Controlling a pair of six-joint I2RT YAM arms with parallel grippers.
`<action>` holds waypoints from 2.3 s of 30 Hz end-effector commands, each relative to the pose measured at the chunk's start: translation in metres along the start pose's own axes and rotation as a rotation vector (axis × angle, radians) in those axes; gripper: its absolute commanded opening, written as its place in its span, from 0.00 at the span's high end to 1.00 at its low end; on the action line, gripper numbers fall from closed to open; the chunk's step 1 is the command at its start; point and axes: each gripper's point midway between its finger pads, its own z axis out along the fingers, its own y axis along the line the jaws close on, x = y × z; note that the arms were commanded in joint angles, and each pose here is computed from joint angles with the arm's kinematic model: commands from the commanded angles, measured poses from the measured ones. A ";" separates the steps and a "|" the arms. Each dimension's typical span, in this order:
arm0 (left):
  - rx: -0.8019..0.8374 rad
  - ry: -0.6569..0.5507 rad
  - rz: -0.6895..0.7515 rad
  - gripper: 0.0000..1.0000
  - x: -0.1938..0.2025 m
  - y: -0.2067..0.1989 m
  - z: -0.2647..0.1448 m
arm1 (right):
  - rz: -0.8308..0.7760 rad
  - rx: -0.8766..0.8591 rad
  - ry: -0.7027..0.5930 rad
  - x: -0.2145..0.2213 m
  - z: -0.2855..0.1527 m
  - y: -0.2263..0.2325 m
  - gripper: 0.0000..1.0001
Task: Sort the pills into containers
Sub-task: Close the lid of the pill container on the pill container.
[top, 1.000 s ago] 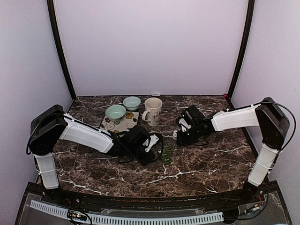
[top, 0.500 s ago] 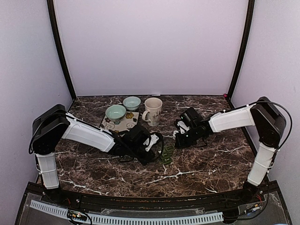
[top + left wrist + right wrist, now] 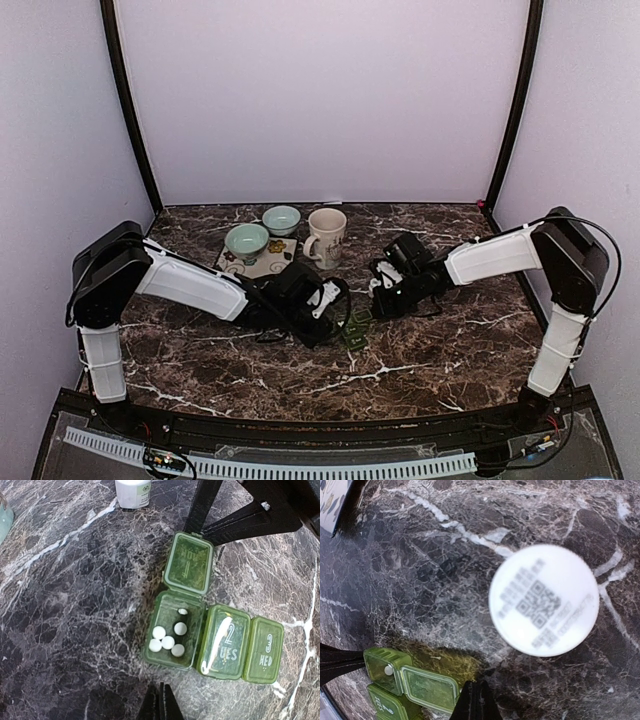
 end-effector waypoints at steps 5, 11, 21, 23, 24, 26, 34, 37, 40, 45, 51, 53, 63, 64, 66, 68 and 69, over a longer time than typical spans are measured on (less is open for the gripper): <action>0.016 -0.002 -0.006 0.98 -0.006 0.000 0.002 | -0.004 -0.042 -0.012 -0.002 -0.001 0.008 1.00; 0.019 -0.007 -0.016 0.98 -0.007 0.003 0.003 | -0.013 -0.052 -0.025 -0.006 -0.006 0.012 1.00; 0.028 -0.016 -0.024 0.98 -0.011 0.005 0.004 | -0.030 -0.073 -0.052 -0.014 -0.011 0.018 1.00; 0.029 -0.015 -0.026 0.98 -0.010 0.005 0.005 | -0.033 -0.082 -0.058 -0.016 -0.012 0.020 1.00; 0.029 -0.015 -0.027 0.98 -0.010 0.005 0.005 | -0.034 -0.085 -0.059 -0.016 -0.012 0.021 1.00; 0.032 -0.016 -0.028 0.98 -0.010 0.005 0.005 | -0.037 -0.092 -0.063 -0.017 -0.013 0.022 1.00; 0.043 -0.017 -0.031 0.98 -0.011 0.005 0.005 | -0.054 -0.098 -0.076 -0.022 -0.017 0.026 1.00; 0.046 -0.020 -0.031 0.98 -0.012 0.005 0.005 | -0.059 -0.096 -0.074 -0.022 -0.017 0.026 1.00; 0.048 -0.026 -0.031 0.98 -0.014 0.006 0.005 | -0.065 -0.099 -0.074 -0.023 -0.016 0.027 1.00; 0.050 -0.026 -0.034 0.98 -0.015 0.008 0.006 | -0.072 -0.117 -0.069 -0.023 -0.016 0.030 1.00; 0.054 -0.030 -0.035 0.98 -0.018 0.009 0.006 | -0.086 -0.121 -0.073 -0.024 -0.018 0.033 1.00; 0.054 -0.031 -0.035 0.98 -0.018 0.009 0.006 | -0.088 -0.118 -0.069 -0.023 -0.018 0.032 1.00; 0.055 -0.030 -0.031 0.98 -0.020 0.010 0.006 | -0.109 -0.099 -0.070 -0.024 -0.022 0.034 1.00; 0.055 -0.031 -0.031 0.98 -0.021 0.010 0.006 | -0.110 -0.097 -0.071 -0.025 -0.023 0.035 1.00; 0.055 -0.031 -0.031 0.98 -0.021 0.010 0.006 | -0.116 -0.093 -0.072 -0.026 -0.024 0.036 1.00; 0.055 -0.030 -0.031 0.98 -0.021 0.010 0.006 | -0.118 -0.092 -0.072 -0.026 -0.024 0.037 1.00; 0.055 -0.031 -0.031 0.98 -0.021 0.010 0.006 | -0.119 -0.092 -0.071 -0.026 -0.025 0.038 1.00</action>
